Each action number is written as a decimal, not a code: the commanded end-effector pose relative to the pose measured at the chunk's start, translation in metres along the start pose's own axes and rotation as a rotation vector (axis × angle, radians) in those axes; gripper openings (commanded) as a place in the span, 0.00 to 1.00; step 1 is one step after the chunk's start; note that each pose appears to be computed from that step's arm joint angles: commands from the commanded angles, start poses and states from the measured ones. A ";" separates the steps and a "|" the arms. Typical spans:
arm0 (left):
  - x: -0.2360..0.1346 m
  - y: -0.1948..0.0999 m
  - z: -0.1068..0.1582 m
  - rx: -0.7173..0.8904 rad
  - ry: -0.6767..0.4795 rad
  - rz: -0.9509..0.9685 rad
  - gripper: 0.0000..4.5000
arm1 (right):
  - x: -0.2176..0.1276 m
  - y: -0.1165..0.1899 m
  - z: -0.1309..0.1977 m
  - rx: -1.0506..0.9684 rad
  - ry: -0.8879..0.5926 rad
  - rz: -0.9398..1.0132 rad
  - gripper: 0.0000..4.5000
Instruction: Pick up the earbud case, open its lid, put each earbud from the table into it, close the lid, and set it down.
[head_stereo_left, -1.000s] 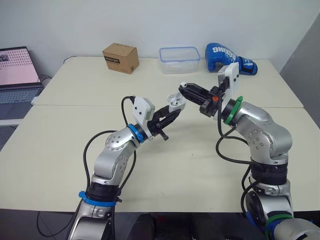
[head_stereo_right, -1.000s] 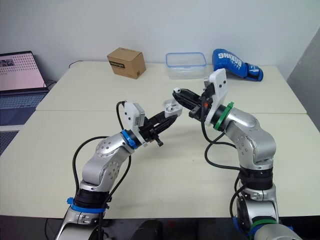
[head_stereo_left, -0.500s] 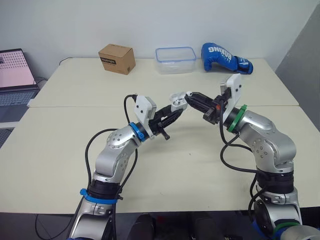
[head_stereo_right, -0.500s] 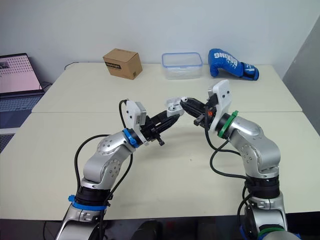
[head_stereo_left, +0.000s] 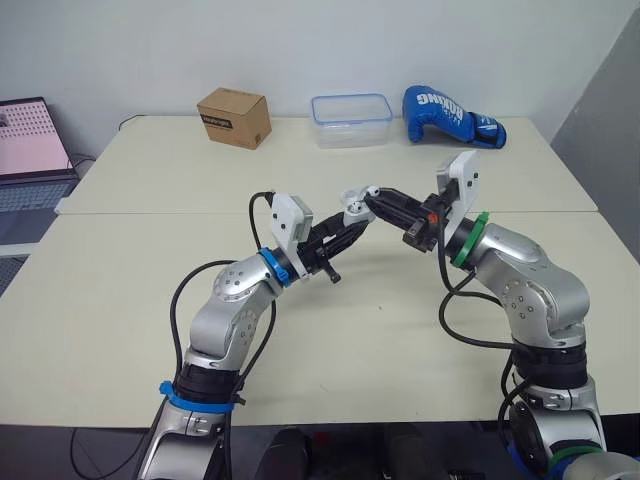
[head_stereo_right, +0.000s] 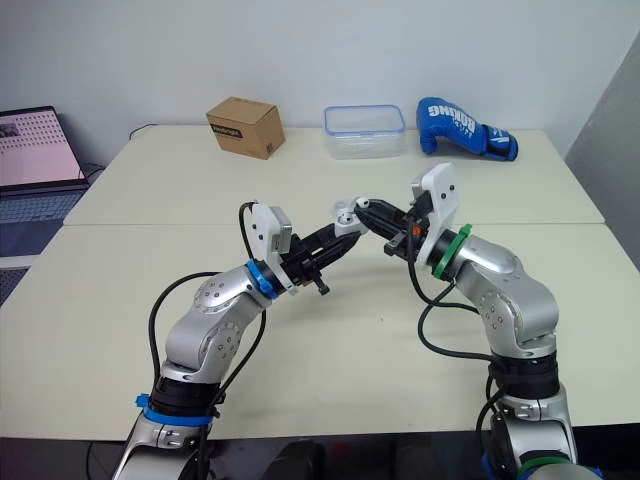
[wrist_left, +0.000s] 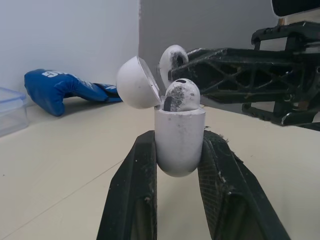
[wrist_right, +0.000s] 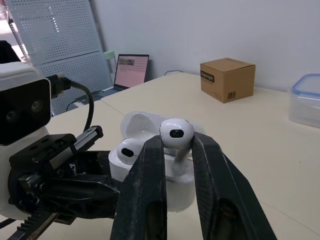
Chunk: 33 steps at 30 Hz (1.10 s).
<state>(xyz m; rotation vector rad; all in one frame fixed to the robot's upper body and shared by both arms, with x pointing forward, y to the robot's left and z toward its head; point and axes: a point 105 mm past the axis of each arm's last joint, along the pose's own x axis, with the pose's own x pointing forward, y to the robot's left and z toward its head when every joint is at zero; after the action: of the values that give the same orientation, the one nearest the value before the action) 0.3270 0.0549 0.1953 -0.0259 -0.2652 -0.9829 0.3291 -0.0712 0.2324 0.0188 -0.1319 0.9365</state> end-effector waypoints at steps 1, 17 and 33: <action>0.004 -0.005 0.017 0.031 -0.058 -0.019 0.16 | -0.002 0.007 0.007 -0.040 -0.018 0.022 0.08; 0.005 -0.005 0.019 0.024 -0.063 -0.042 0.16 | 0.000 0.006 0.003 -0.060 0.002 0.013 0.08; 0.004 -0.004 0.017 0.027 -0.055 -0.033 0.16 | -0.003 0.005 0.003 -0.063 0.005 0.017 0.45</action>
<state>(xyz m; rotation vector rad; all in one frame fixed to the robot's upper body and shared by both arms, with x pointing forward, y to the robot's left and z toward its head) 0.3278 0.0548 0.1946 -0.0316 -0.2526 -0.9915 0.3293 -0.0730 0.2298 -0.0350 -0.1361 0.9179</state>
